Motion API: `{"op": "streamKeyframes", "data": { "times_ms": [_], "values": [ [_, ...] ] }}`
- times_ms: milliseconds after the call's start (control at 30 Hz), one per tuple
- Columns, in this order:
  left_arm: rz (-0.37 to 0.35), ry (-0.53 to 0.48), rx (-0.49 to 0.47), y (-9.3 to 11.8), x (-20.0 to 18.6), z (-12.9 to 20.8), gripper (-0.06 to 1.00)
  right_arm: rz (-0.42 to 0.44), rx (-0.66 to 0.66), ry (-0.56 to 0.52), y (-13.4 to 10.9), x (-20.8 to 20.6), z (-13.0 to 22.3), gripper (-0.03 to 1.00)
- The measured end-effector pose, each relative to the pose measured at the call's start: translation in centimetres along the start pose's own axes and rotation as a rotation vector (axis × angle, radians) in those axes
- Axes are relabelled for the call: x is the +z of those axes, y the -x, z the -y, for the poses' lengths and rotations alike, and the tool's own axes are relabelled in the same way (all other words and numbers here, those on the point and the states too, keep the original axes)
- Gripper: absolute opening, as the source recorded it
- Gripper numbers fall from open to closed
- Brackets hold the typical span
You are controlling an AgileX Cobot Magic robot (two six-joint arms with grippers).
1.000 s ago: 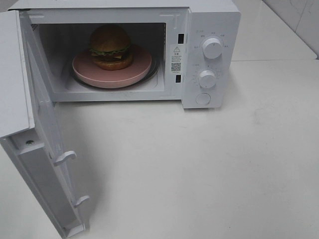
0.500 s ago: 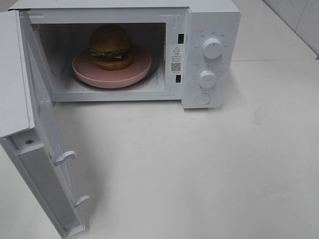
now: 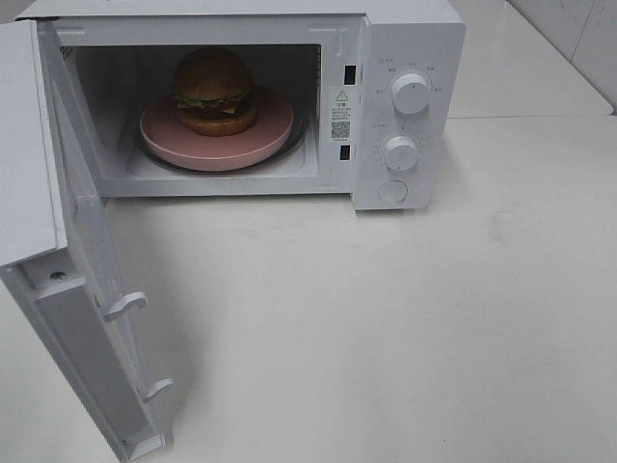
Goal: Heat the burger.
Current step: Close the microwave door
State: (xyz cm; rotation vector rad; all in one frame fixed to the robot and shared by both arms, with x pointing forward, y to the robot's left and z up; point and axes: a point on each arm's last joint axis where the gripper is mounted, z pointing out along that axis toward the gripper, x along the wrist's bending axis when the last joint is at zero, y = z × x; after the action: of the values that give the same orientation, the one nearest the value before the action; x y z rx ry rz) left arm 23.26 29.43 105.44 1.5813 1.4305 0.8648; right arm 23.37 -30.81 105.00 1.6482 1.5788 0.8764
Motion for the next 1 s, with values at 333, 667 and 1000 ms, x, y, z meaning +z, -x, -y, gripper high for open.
{"op": "streamKeyframes", "data": {
  "times_ms": [333,667,1000],
  "values": [
    [0.0,0.0,0.0,0.0,0.0,0.0,1.0,-0.003,0.004,0.032,0.06,-0.36,0.36,0.75],
    [0.0,0.0,0.0,0.0,0.0,0.0,1.0,-0.003,0.004,0.032,0.06,-0.36,0.36,0.75],
    [0.0,0.0,0.0,0.0,0.0,0.0,1.0,-0.003,0.003,0.032,0.06,-0.36,0.36,0.75]
  ]
}}
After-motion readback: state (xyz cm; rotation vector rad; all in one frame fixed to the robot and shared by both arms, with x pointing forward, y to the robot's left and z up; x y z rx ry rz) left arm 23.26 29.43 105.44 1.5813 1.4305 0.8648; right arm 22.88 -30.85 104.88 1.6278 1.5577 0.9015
